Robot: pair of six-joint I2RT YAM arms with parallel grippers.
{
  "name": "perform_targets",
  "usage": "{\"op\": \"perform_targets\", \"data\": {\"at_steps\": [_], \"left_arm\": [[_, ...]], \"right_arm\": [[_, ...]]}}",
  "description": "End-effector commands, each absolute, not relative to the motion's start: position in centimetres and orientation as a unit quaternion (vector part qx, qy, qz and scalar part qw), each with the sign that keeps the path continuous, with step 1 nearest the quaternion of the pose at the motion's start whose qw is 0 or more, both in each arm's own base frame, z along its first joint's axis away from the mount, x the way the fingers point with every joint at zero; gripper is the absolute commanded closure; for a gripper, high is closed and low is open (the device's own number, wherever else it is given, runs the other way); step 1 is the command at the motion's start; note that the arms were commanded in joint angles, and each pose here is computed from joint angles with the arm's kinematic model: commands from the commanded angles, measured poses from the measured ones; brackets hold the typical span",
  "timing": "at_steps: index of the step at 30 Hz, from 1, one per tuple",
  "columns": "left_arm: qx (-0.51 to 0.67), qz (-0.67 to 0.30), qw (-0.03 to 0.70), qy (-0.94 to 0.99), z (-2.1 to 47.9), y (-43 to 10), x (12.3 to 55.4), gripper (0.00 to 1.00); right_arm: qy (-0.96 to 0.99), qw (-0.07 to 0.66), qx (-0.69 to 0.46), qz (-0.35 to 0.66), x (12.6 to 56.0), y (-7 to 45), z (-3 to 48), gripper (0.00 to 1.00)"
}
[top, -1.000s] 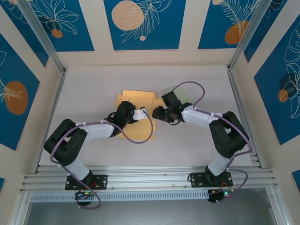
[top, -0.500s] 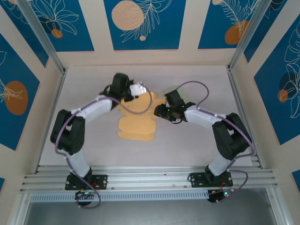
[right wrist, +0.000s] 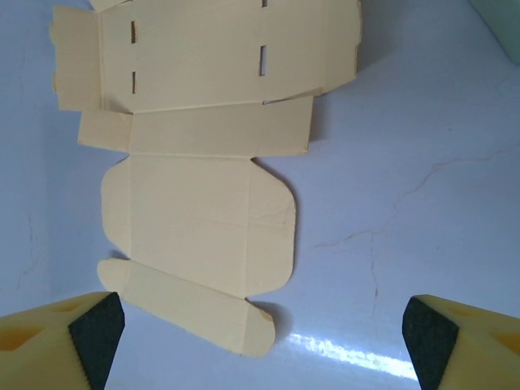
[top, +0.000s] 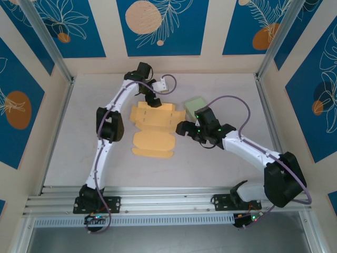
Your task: Fold the paper box
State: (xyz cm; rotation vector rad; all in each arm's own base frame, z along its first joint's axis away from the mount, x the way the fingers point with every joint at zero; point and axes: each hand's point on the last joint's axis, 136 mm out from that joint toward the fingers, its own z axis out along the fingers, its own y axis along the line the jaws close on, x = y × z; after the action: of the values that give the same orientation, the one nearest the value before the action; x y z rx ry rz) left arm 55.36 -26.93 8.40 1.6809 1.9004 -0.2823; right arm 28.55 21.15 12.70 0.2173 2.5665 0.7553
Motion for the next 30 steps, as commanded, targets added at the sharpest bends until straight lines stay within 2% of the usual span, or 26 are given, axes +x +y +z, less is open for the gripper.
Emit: {"op": "perform_targets", "data": {"at_steps": [1,8,20,26,28,30], "left_arm": [[0.629,-0.169,0.246,0.718,8.5,-26.1,52.6,0.09],[0.628,-0.188,0.233,0.719,6.8,-25.1,52.5,0.15],[0.623,-0.211,0.245,0.712,5.4,-24.2,53.2,0.15],[0.626,-0.228,0.223,0.712,3.7,-24.3,52.3,0.17],[0.628,-0.233,0.215,0.711,3.7,-24.2,51.8,0.24],[0.628,-0.236,0.208,0.712,3.9,-24.1,51.3,0.41]], "right_arm": [[0.937,0.225,0.09,0.251,26.6,19.8,12.6,0.07],[0.929,0.251,0.121,0.242,25.4,17.9,13.7,0.06],[0.926,0.272,0.144,0.218,23.9,16.0,14.2,0.06],[0.923,0.283,0.157,0.21,23.8,15.4,14.5,0.06],[0.921,0.286,0.162,0.208,23.8,15.2,14.5,0.07],[0.92,0.29,0.165,0.207,23.9,15.1,14.6,0.06]]}}
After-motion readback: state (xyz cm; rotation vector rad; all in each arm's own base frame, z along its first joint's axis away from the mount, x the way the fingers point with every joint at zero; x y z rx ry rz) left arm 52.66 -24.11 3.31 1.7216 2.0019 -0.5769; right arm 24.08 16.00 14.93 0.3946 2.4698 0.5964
